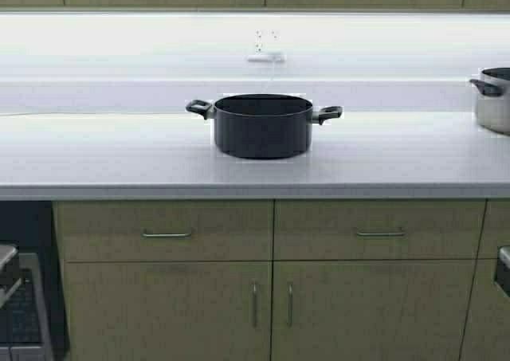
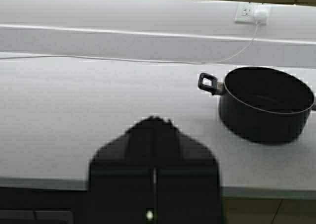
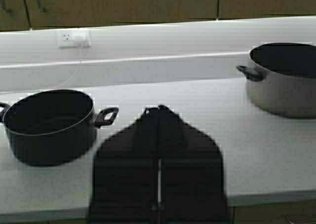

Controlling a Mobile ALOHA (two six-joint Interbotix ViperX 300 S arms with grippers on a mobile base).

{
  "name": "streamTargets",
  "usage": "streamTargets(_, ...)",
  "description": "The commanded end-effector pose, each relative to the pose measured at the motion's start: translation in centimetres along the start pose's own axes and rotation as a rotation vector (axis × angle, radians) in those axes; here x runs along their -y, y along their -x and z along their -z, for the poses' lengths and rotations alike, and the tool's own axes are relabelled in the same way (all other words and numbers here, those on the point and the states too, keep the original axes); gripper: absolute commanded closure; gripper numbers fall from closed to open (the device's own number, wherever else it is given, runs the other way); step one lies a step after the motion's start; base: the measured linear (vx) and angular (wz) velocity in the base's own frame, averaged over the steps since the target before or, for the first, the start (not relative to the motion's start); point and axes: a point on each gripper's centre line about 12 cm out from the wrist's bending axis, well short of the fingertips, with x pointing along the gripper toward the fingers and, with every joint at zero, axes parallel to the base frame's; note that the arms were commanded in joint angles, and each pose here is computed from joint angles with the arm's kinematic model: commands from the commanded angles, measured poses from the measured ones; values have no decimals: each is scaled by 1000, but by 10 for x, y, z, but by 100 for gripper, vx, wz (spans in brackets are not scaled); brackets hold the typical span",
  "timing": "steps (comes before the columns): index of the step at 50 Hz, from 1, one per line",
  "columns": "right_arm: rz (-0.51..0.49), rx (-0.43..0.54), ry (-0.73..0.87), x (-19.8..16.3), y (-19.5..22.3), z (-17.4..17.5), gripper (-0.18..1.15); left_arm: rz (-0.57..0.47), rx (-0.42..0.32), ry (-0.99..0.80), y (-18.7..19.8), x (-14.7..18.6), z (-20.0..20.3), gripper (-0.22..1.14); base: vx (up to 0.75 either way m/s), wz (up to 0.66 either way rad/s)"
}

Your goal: Open the cabinet, put the pot inside, then close it

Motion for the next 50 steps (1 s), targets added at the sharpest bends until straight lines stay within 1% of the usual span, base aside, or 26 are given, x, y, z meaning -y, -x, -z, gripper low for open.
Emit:
streamTargets(1, -3, 11, 6, -1, -3, -6, 92, 0, 11, 11, -1, 0, -4, 89, 31, -10)
streamTargets(18, -4, 6, 9, -1, -5, -6, 92, 1, 0, -4, -2, 0, -1, 89, 33, 1)
streamTargets(29, -2, -25, 4, -1, -6, -4, 92, 7, -8, -48, -5, 1, -1, 89, 36, 9)
streamTargets(47, -4, -19, 0, -1, -6, -7, 92, 7, -4, -42, -2, 1, -2, 89, 28, 4)
streamTargets(50, -4, -15, -2, -1, -6, -8, 92, 6, -13, -42, 0, 1, 0, 89, 23, -3)
